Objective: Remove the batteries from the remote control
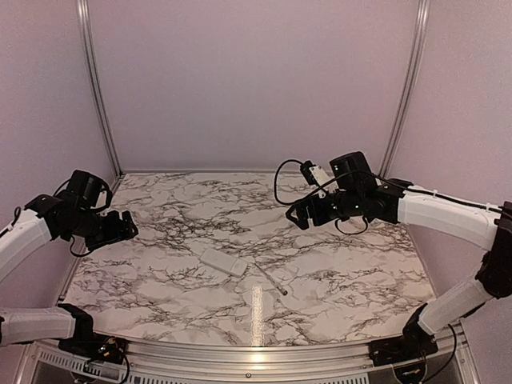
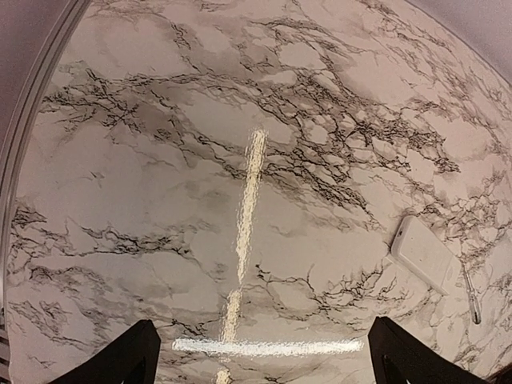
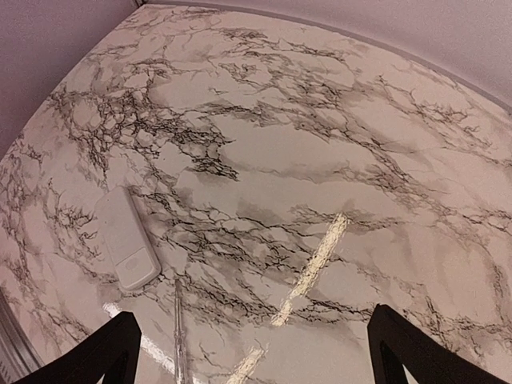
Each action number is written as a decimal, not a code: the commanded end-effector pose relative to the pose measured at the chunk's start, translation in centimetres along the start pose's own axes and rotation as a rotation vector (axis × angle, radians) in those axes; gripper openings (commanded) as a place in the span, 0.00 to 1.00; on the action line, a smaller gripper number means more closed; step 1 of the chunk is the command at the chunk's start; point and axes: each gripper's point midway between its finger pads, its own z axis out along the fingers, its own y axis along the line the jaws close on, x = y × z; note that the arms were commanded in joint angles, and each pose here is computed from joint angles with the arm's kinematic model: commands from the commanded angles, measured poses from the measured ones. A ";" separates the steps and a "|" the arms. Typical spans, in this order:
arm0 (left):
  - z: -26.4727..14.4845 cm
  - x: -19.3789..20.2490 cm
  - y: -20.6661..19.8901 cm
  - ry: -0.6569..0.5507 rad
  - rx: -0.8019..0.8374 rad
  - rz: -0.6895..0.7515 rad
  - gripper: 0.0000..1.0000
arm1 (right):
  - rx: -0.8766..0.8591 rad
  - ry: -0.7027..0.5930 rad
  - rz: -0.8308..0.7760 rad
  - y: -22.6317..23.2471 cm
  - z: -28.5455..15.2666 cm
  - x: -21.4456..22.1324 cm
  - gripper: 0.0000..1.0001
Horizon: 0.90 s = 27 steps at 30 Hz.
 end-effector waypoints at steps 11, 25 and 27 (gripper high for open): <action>-0.6 0.9 0.3 0.012 0.005 0.008 0.95 | -0.144 0.068 -0.314 12.2 8.9 1.8 0.90; -1.6 0.3 0.3 -0.040 0.014 0.001 0.94 | -0.269 0.079 -0.507 16.5 12.7 5.9 0.88; -1.8 0.1 0.2 -0.055 0.022 0.006 0.94 | -0.278 0.092 -0.546 16.5 13.3 6.7 0.88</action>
